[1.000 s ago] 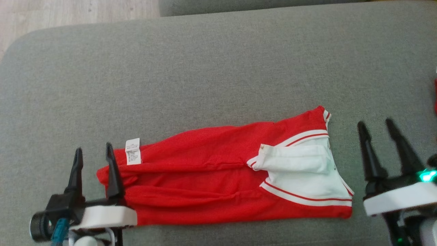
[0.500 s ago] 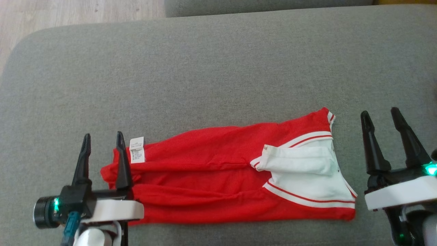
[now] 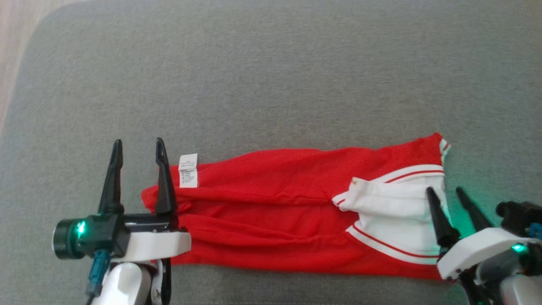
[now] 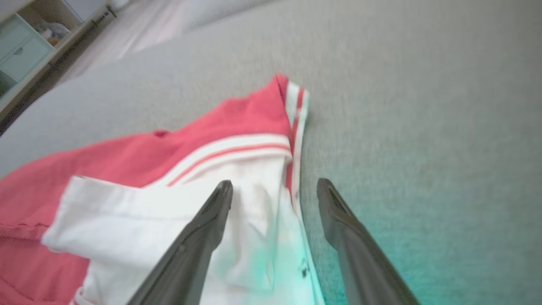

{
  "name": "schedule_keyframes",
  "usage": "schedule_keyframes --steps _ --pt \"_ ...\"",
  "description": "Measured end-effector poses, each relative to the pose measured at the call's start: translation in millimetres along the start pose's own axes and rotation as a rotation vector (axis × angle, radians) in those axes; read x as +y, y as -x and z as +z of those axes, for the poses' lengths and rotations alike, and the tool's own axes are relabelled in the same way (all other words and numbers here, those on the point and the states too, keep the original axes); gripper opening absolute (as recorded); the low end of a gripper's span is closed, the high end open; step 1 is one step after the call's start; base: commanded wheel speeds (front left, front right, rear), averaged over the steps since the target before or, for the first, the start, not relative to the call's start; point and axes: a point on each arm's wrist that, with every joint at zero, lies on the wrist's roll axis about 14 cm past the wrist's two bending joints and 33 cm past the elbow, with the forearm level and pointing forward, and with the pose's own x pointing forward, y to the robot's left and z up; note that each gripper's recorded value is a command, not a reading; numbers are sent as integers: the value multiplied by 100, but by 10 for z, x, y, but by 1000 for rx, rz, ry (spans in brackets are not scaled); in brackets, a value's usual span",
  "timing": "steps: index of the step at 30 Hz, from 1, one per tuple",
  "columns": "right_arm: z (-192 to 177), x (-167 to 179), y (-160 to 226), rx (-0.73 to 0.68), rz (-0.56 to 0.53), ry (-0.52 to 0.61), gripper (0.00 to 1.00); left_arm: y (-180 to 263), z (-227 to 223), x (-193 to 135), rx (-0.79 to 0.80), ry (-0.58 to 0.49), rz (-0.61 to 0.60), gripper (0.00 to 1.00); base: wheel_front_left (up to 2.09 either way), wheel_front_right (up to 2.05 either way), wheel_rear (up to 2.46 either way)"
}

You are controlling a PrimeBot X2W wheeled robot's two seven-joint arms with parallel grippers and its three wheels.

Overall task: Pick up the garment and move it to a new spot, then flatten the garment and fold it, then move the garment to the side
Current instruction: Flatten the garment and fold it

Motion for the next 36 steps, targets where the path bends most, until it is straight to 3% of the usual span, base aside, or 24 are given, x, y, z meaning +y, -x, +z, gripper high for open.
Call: schedule_keyframes --steps 3,9,10,11,12,21,24,31,36 --pt "-290 26 -145 116 16 -35 100 29 -66 56 13 -2 22 100 0 0 0" --pt "-337 78 -317 225 54 -53 100 66 -81 135 10 0 52 100 0 0 0" --pt "-343 84 -315 236 60 -67 70 66 -78 134 9 2 53 100 0 0 0" --pt "-336 88 -311 246 65 -68 7 65 -81 137 9 1 54 100 0 0 0" --pt "-331 100 -306 256 72 -67 0 63 -84 137 10 1 54 100 0 0 0" --pt "-181 149 -126 200 83 -56 0 22 -48 71 -8 5 34 100 0 0 0" --pt "148 -170 11 79 -11 -56 0 1 -5 14 -22 7 15 100 0 0 0" --pt "469 -819 325 -18 -211 -61 0 -19 23 -67 -30 9 -11 100 0 0 0" --pt "623 -638 401 -37 -174 -37 0 -28 23 -126 -24 17 -30 100 0 0 0"
